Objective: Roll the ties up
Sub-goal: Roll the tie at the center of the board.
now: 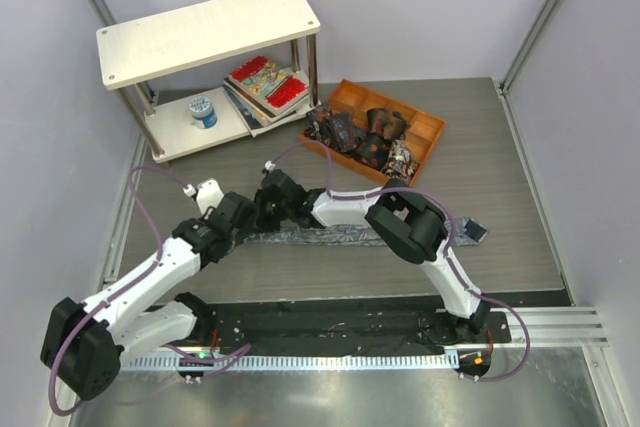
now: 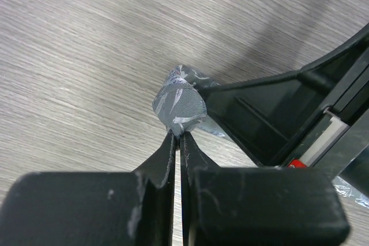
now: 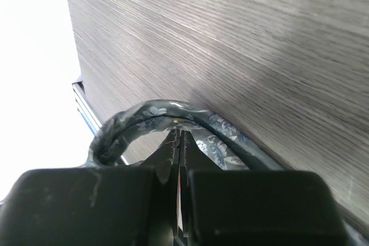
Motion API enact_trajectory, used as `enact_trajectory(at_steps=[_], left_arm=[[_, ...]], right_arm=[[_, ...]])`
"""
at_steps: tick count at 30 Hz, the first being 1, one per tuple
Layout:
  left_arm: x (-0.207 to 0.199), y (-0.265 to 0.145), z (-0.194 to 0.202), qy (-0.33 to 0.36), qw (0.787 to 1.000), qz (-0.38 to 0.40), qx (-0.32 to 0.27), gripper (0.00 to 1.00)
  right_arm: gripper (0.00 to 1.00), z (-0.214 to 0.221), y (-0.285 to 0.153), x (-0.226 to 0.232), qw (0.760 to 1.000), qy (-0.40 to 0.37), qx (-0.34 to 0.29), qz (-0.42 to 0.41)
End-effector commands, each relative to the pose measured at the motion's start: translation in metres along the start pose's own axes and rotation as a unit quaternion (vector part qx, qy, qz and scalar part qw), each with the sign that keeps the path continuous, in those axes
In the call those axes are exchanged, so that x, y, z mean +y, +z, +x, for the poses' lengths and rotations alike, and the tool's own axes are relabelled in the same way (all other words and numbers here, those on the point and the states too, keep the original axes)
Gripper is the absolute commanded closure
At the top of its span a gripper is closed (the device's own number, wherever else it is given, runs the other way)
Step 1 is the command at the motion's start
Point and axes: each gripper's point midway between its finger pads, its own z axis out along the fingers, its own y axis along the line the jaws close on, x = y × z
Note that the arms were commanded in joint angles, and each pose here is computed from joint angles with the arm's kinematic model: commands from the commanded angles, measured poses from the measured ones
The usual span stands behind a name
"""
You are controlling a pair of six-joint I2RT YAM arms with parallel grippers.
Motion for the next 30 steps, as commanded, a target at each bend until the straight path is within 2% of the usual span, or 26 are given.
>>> enact_trajectory(at_steps=[1,5,11,19,21,25,30], left_arm=[[-0.008,-0.008,-0.013,0.006,0.999,-0.021,-0.031,1.00],[-0.016,-0.011,-0.013,0.017,0.999,-0.026,-0.037,1.00],[-0.030,-0.011,-0.006,0.032,0.998,-0.027,-0.039,1.00],[-0.057,-0.008,0.006,0.026,0.999,-0.020,-0.034,1.00],[-0.060,-0.004,0.012,0.024,0.999,-0.022,-0.027,1.00],[-0.066,0.003,0.023,0.008,0.999,-0.023,-0.021,0.93],[-0.081,0.007,0.028,-0.004,1.000,-0.015,-0.021,0.94]], right_arm=[[0.99,-0.015,-0.030,0.034,0.999,-0.020,-0.018,-0.028],[0.99,-0.028,-0.052,0.030,0.999,-0.017,-0.033,-0.016],[0.99,-0.047,-0.107,0.002,0.994,-0.043,-0.073,0.063],[0.99,-0.071,-0.168,-0.058,0.985,-0.001,-0.121,0.124],[0.99,-0.068,-0.177,-0.062,0.985,0.002,-0.122,0.124],[0.99,-0.067,-0.185,-0.067,0.984,0.005,-0.127,0.124],[0.99,-0.064,-0.185,-0.073,0.984,0.012,-0.126,0.121]])
